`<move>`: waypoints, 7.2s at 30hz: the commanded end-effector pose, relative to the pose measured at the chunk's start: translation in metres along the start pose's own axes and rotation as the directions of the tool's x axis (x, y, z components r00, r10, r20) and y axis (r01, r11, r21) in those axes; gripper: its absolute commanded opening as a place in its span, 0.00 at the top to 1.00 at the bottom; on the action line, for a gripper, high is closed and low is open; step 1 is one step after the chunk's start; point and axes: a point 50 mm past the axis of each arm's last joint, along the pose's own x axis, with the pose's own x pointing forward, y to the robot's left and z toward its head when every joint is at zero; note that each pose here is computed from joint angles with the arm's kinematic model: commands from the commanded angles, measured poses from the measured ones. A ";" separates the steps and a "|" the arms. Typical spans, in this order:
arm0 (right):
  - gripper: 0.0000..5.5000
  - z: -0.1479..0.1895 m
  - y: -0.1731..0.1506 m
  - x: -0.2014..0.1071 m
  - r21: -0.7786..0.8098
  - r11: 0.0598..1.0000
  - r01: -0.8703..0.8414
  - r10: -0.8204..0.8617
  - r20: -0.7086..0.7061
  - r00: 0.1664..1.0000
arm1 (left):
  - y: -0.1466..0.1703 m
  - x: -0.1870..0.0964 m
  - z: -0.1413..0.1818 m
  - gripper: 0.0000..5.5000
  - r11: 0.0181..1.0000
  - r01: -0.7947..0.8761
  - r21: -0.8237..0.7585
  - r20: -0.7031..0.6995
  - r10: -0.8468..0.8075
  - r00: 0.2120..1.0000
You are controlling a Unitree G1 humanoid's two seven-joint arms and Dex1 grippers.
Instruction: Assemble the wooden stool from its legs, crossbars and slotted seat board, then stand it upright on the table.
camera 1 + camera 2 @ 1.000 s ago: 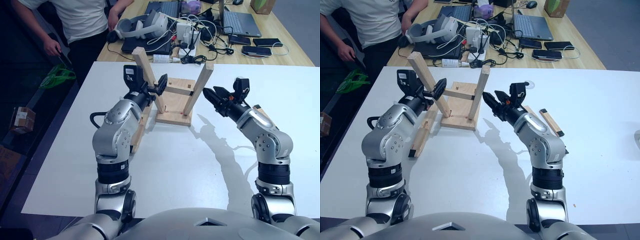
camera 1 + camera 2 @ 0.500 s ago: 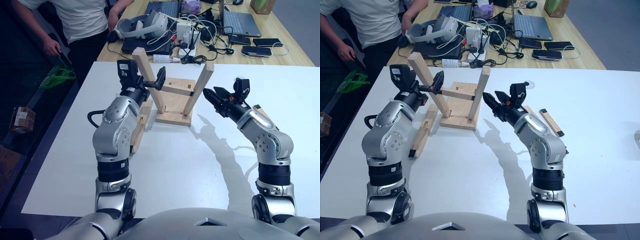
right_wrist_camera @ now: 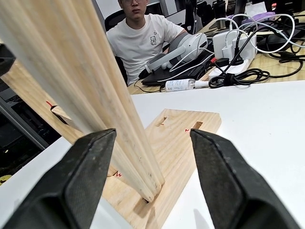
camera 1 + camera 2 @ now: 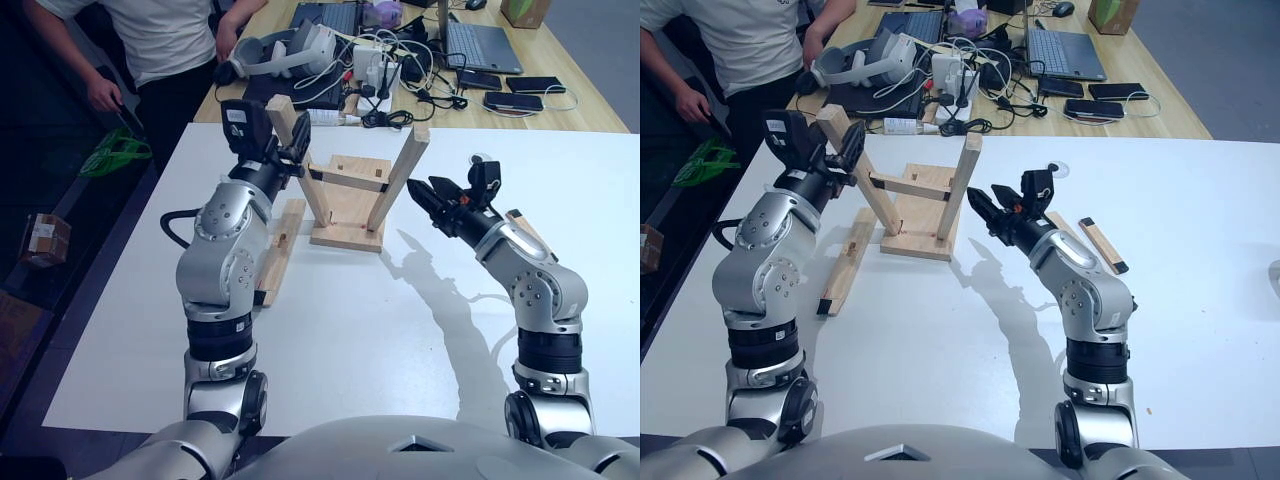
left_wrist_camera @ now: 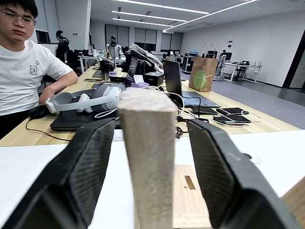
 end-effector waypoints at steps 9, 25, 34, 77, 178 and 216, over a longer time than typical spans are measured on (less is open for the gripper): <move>0.46 -0.005 -0.007 -0.005 -0.011 0.999 0.044 -0.044 -0.012 0.999 | -0.004 0.004 0.002 0.81 0.997 -0.013 -0.076 0.001 0.013 1.000; 0.46 -0.004 -0.007 -0.006 -0.014 0.998 0.053 -0.053 -0.010 0.999 | 0.008 -0.004 -0.032 0.81 0.982 -0.183 -0.049 -0.079 0.179 0.981; 0.46 -0.005 -0.006 -0.006 -0.023 0.998 0.052 -0.052 -0.014 0.999 | 0.000 -0.009 -0.041 0.67 0.993 -0.121 0.003 -0.122 0.121 0.985; 0.46 0.024 -0.013 -0.010 0.022 1.000 -0.001 -0.001 0.116 0.993 | -0.017 0.048 0.074 0.61 0.993 0.061 -0.101 0.091 -0.052 0.994; 0.46 0.000 -0.010 -0.013 0.041 0.995 0.093 -0.094 0.023 0.995 | 0.041 0.011 0.046 0.61 0.998 0.049 -0.046 -0.138 -0.055 0.989; 0.46 -0.004 -0.046 -0.025 -0.059 0.774 0.631 -0.627 0.070 0.776 | 0.061 -0.021 -0.026 0.61 0.860 -0.501 0.098 -0.338 0.502 0.796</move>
